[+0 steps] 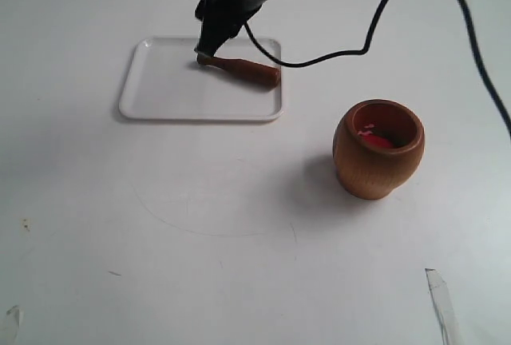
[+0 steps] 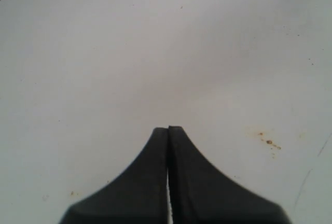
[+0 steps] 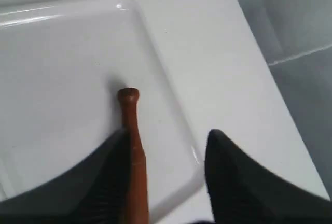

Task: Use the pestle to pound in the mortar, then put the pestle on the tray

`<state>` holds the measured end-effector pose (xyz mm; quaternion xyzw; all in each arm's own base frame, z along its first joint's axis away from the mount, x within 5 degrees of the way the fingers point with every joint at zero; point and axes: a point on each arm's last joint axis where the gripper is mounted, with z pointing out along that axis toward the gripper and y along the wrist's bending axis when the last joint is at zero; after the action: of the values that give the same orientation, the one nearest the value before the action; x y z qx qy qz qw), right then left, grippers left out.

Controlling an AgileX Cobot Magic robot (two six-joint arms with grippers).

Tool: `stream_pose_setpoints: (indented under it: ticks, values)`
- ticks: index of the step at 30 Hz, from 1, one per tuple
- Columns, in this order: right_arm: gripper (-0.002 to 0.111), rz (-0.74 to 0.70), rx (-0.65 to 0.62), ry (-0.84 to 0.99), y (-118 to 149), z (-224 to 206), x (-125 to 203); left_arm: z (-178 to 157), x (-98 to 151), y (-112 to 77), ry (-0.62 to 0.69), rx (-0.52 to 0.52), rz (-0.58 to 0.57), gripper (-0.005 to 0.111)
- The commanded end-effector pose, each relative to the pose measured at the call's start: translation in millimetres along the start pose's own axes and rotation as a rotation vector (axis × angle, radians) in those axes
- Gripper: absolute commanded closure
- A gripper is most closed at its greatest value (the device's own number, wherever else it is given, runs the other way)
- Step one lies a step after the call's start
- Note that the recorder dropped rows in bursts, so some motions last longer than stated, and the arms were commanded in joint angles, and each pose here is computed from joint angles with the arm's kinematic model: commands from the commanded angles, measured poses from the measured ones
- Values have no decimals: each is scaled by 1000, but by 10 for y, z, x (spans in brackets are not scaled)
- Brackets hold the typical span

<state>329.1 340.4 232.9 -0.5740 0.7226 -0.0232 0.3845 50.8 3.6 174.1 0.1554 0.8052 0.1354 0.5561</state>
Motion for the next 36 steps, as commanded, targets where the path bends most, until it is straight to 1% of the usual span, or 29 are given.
stream_pose_setpoints:
  ticks: [1, 3, 8, 14, 18, 21, 22, 27, 29, 30, 31, 32, 33, 34, 35, 36]
  values:
    - [93, 40, 51, 35, -190, -390, -50, 0, -4, -6, -7, 8, -12, 107]
    - [109, 44, 55, 52, -224, -521, -44, 0, -4, -6, -7, 8, -12, 107]
    - [108, 63, 70, 30, -257, -880, 10, 0, -4, -6, -7, 8, -12, 107]
    - [108, 98, 102, -83, -232, -1382, 141, 0, -4, -6, -7, 8, -12, 107]
    - [108, 140, 136, -238, -188, -1762, 237, 0, -4, -6, -7, 8, -12, 107]
    - [108, 156, 156, -376, -107, -2025, 351, 0, -4, -6, -7, 8, -12, 107]
    - [108, 159, 171, -456, -81, -2164, 384, 0, -4, -6, -7, 8, -12, 107]
    - [108, 192, 202, -722, 105, -2571, 623, 0, -4, -6, -7, 8, -12, 107]
    - [108, 214, 215, -805, 179, -2733, 749, 0, -4, -6, -7, 8, -12, 107]
    - [108, 230, 228, -867, 252, -2874, 883, 0, -4, -6, -7, 8, -12, 107]
    - [108, 235, 234, -887, 289, -2937, 953, 0, -4, -6, -7, 8, -12, 107]
    - [108, 239, 248, -919, 359, -3055, 1092, 0, -4, -6, -7, 8, -12, 107]
    - [108, 239, 254, -932, 388, -3101, 1148, 0, -4, -6, -7, 8, -12, 107]
    - [108, 242, 268, -960, 455, -3204, 1281, 0, -4, -6, -7, 8, -12, 107]
    - [108, 249, 274, -975, 480, -3251, 1334, 0, -4, -6, -7, 8, -12, 107]
    - [108, 272, 286, -1022, 542, -3369, 1464, 0, -4, -6, -7, 8, -12, 107]
